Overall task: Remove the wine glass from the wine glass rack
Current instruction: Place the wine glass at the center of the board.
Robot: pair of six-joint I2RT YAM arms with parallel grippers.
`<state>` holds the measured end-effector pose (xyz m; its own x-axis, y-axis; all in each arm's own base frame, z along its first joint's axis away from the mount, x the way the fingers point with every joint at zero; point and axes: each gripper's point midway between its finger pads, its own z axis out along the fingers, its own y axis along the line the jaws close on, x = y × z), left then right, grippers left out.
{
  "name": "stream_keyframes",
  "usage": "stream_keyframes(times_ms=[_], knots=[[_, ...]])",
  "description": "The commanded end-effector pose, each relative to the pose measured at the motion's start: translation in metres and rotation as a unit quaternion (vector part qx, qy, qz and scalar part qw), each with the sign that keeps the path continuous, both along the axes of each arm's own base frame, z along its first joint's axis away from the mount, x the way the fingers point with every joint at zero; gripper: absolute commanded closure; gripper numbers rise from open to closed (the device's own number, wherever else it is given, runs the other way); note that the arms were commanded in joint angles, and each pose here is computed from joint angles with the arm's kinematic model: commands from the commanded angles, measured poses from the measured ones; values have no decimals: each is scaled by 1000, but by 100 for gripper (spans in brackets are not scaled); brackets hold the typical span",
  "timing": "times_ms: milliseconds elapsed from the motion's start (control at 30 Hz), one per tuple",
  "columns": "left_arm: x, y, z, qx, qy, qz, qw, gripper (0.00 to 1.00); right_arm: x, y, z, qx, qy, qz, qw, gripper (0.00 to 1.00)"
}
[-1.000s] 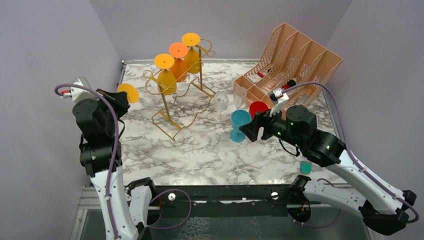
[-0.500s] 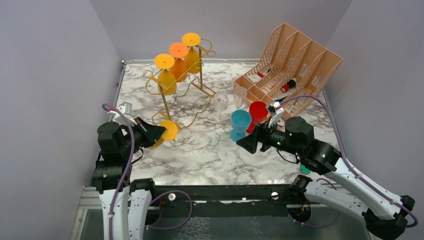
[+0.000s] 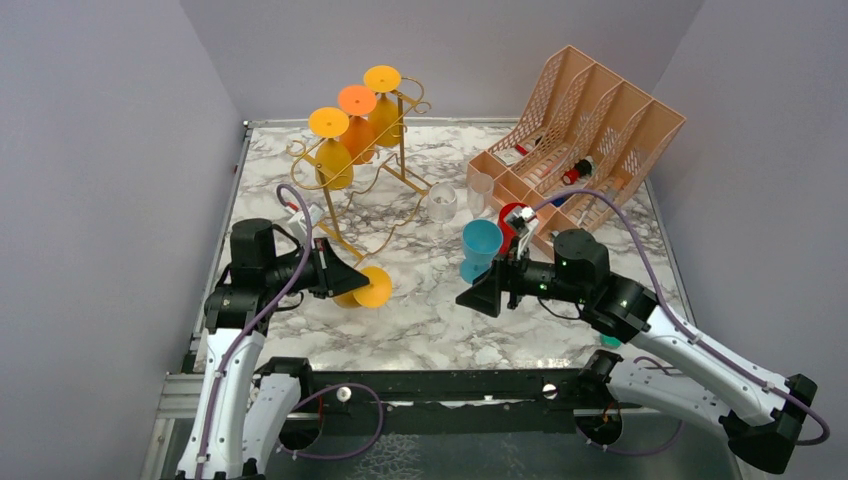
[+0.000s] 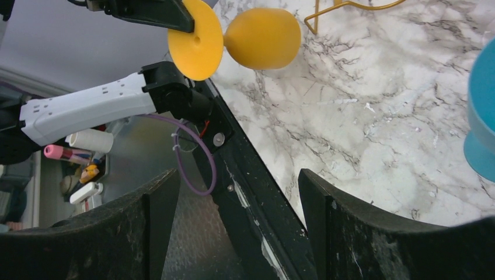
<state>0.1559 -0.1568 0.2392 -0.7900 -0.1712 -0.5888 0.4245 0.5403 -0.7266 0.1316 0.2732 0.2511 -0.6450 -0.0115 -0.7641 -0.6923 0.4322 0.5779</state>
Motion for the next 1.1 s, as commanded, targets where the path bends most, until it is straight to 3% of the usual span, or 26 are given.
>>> stream_keyframes(times_ms=[0,500,767,933,1067], knots=[[-9,-11,12,-1,-46,-56,997,100,-6,12,7,32,-13,42,999,23],[-20,-35,53,-24,-127,-123,984,100,-8,33,-1,42,33,80,995,24],[-23,-59,57,-27,-132,-162,978,100,-15,39,0,61,44,105,992,28],[-25,-91,68,-32,-164,-189,968,100,-12,43,1,73,40,106,991,31],[-33,-112,60,-13,-169,-210,963,100,-13,44,2,80,37,109,990,42]])
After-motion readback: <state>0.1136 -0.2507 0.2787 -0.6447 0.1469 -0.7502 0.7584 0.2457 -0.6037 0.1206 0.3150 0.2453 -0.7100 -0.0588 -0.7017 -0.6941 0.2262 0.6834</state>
